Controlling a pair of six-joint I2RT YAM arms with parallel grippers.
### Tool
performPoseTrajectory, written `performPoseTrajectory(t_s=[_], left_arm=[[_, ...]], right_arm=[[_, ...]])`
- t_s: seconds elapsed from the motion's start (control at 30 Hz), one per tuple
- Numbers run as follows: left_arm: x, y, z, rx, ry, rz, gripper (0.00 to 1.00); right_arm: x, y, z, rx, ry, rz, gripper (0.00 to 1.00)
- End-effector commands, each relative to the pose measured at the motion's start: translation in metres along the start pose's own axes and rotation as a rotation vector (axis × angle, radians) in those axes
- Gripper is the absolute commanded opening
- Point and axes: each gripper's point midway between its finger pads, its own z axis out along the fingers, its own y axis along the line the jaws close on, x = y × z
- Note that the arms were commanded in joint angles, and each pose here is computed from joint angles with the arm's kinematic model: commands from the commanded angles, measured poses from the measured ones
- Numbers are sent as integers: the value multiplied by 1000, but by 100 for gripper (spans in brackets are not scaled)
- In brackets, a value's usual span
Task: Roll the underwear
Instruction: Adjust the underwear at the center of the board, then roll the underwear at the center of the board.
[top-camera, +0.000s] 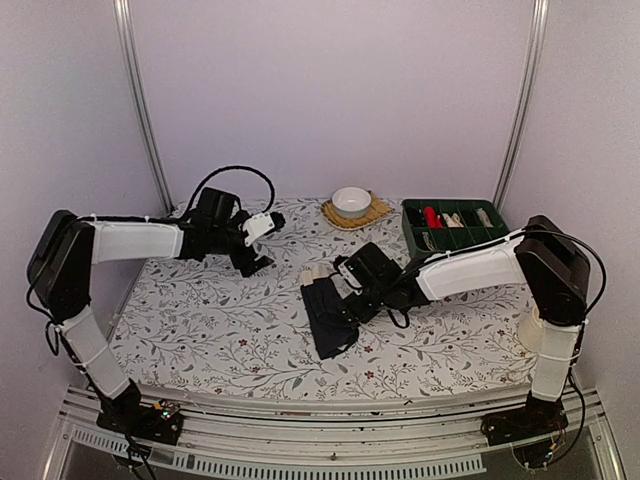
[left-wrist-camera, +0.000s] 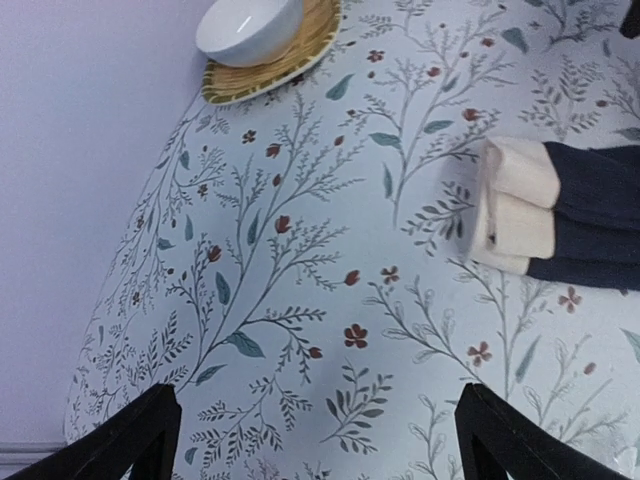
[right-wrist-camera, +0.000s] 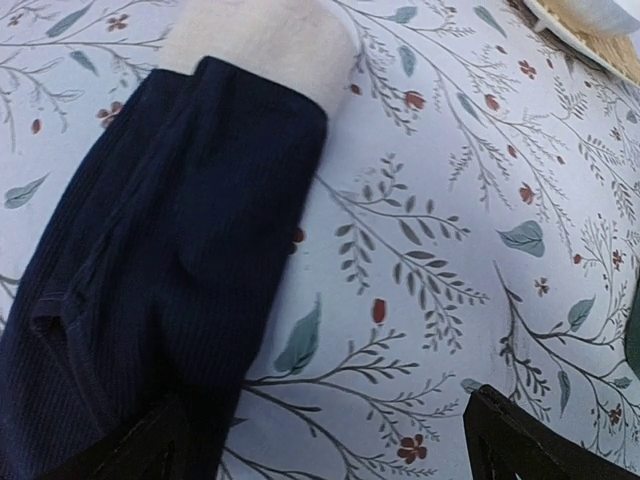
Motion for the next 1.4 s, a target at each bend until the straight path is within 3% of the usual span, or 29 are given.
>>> performPoseTrajectory(t_s=[0.0,0.37,0.67,1.07,1.37], left_arm=[[-13,-51,-26,128,-182,174,99],[-4,-152,-61,123,-334,529,98],[0,-213,-73,115,-385,772,95],[23,-264,-62,151,-313,923,80],[42,-293,-59,188,-285,1005,73]], right_arm=[[0,48,-1,-141,-10,-79,99],[-4,67,-3,-187,-8,-66,99],[-40,54,-59,-234,-174,-117,99],[-18,24,-103,-196,-357,-153,99],[-17,22,-114,-182,-397,-150,99]])
